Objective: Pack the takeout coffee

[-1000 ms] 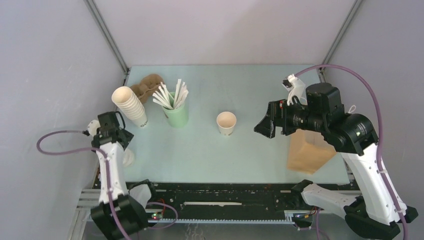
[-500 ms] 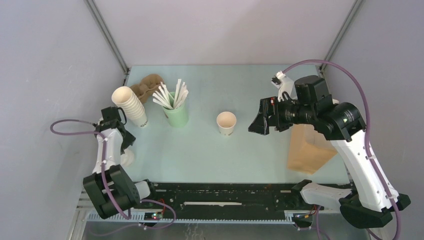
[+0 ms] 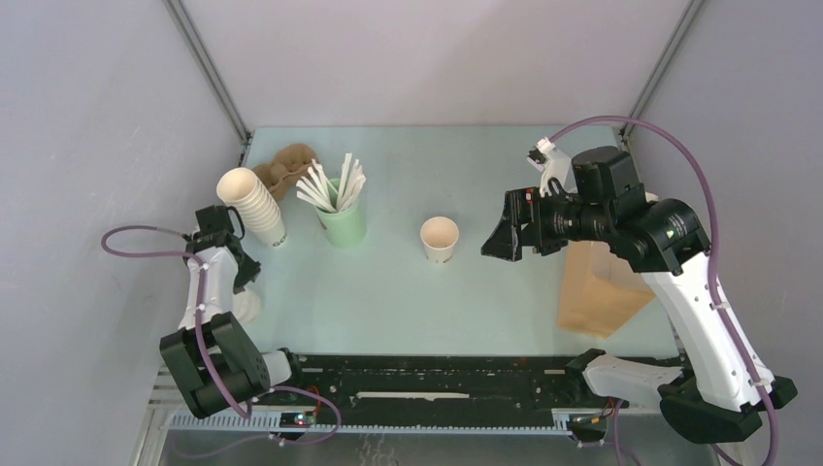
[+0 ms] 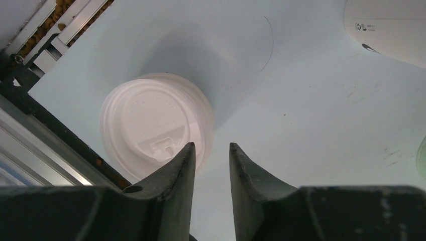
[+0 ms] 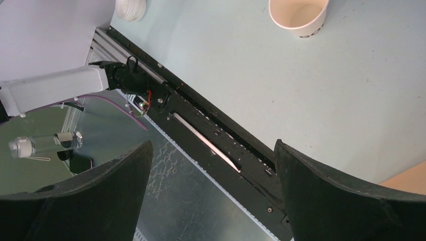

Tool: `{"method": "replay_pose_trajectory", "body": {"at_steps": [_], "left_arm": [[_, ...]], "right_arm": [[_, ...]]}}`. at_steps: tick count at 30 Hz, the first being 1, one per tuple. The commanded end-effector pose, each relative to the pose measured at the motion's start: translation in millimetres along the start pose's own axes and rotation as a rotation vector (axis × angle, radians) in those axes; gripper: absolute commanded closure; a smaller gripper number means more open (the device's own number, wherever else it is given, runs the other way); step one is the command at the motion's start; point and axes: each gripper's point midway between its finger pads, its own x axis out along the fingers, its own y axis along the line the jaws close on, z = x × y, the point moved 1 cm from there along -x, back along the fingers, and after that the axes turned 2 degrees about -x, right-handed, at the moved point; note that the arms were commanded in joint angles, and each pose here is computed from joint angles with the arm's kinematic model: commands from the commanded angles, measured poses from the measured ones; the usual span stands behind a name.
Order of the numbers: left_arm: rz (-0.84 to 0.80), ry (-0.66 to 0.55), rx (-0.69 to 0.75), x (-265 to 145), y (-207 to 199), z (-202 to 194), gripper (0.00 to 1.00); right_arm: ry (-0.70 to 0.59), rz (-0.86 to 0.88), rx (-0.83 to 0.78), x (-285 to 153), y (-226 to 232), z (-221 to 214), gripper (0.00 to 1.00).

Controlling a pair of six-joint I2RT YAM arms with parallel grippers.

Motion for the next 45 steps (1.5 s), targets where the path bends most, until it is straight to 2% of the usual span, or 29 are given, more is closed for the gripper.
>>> {"method": "replay_pose_trajectory", "body": {"at_steps": [1, 5, 12, 20, 29, 45], "left_arm": [[-0.043, -0.057, -0.008, -5.4, -6.7, 20.3, 0.65], [-0.040, -0.062, -0.003, -5.7, -4.4, 20.0, 0.67], [-0.030, -0.037, -0.007, 3.1, 1.5, 11.7, 0.62], [-0.030, -0.018, 0.000, 11.9, 2.9, 6.0, 0.69], [-0.031, -0.002, 0.001, 17.7, 3.5, -1.1, 0.70], [-0.018, -0.020, 0.011, 14.0, 7.1, 2.8, 0.89]], "right_arm": [[-0.043, 0.027, -0.005, -7.2, 9.8, 10.2, 0.02], [-0.042, 0.028, -0.003, -6.4, 9.8, 10.3, 0.02], [-0.049, 0.027, 0.005, -6.3, 9.7, 9.6, 0.02], [-0.046, 0.028, 0.008, -5.5, 10.3, 8.9, 0.02], [-0.045, 0.029, 0.007, -5.0, 11.1, 8.3, 0.02], [-0.042, 0.029, 0.005, -4.7, 10.8, 7.0, 0.02]]}}
